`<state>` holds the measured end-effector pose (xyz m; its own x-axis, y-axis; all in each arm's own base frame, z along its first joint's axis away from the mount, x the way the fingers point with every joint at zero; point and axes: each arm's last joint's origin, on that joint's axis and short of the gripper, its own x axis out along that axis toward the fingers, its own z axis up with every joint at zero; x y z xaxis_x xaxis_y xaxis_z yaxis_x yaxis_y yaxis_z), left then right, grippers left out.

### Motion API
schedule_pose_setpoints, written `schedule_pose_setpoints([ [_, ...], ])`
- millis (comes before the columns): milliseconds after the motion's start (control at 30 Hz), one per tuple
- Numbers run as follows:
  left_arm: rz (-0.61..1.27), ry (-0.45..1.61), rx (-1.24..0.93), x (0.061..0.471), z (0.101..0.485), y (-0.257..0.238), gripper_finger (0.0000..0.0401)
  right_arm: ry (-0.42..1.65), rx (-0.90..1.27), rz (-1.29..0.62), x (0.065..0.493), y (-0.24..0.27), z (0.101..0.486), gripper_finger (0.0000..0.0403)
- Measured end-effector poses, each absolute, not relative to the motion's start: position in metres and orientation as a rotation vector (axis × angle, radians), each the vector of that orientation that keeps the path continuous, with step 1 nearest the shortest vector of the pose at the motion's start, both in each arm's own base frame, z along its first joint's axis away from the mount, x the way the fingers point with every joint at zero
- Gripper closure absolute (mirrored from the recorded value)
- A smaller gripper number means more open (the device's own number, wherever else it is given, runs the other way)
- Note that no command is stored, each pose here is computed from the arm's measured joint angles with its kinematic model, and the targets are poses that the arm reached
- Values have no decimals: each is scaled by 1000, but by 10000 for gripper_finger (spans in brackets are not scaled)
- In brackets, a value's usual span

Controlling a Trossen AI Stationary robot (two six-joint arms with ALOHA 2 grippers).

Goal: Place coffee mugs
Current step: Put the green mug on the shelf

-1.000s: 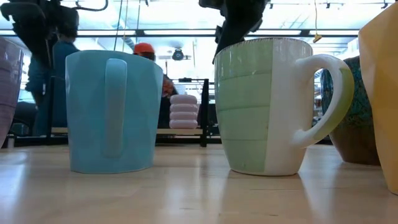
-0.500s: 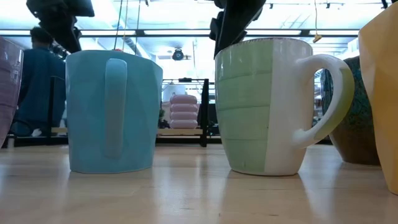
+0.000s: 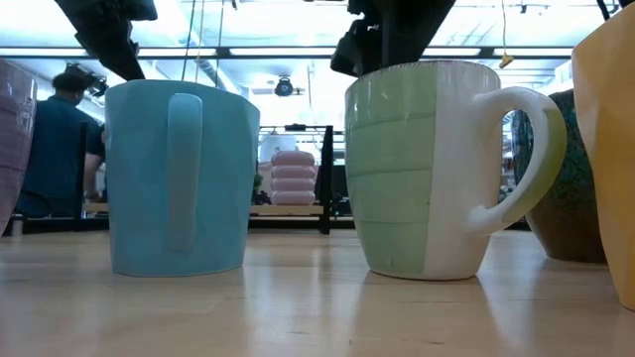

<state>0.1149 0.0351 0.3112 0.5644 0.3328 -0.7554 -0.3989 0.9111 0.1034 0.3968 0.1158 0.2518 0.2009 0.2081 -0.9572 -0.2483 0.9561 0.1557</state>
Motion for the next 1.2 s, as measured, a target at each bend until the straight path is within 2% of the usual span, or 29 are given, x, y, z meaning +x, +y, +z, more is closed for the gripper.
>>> schedule_pose_setpoints([
  [400, 432, 869, -83, 115, 311, 35, 220, 1314, -80, 284, 397, 119, 250, 237],
  [767, 431, 870, -83, 115, 311, 35, 220, 1340, -76, 290, 393, 120, 226, 258],
  [1000, 432, 870, -83, 115, 311, 35, 220, 1340, -99, 271, 392, 119, 218, 293],
  [1200, 432, 869, -84, 115, 311, 35, 220, 1317, -97, 272, 395, 118, 218, 339],
])
